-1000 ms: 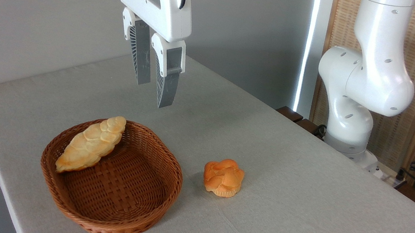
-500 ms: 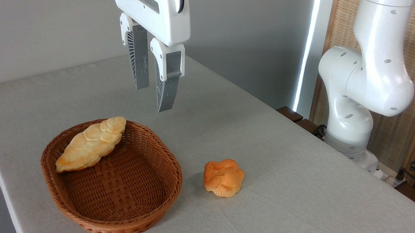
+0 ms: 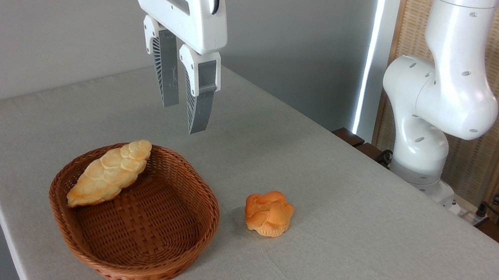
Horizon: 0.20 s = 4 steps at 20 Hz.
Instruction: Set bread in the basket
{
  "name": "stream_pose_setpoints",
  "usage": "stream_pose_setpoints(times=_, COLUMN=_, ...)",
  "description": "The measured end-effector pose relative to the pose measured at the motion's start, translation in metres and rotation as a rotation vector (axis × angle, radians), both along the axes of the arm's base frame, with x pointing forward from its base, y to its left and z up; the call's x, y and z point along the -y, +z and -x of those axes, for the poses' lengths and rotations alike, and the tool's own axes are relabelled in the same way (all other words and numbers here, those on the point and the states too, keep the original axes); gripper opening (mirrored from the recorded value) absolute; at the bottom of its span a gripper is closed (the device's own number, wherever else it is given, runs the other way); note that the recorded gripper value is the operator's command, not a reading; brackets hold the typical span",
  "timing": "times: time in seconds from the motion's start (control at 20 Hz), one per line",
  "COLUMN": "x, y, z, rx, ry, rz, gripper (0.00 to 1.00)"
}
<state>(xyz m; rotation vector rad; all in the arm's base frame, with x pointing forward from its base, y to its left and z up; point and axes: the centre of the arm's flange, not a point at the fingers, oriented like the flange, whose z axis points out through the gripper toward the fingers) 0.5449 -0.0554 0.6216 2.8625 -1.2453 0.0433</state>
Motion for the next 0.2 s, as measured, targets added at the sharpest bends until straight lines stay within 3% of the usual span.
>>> stream_pose_setpoints(times=0.2, x=-0.0008, y=0.0, z=-0.0001, rx=0.0, ry=0.002, rz=0.0, gripper=1.0)
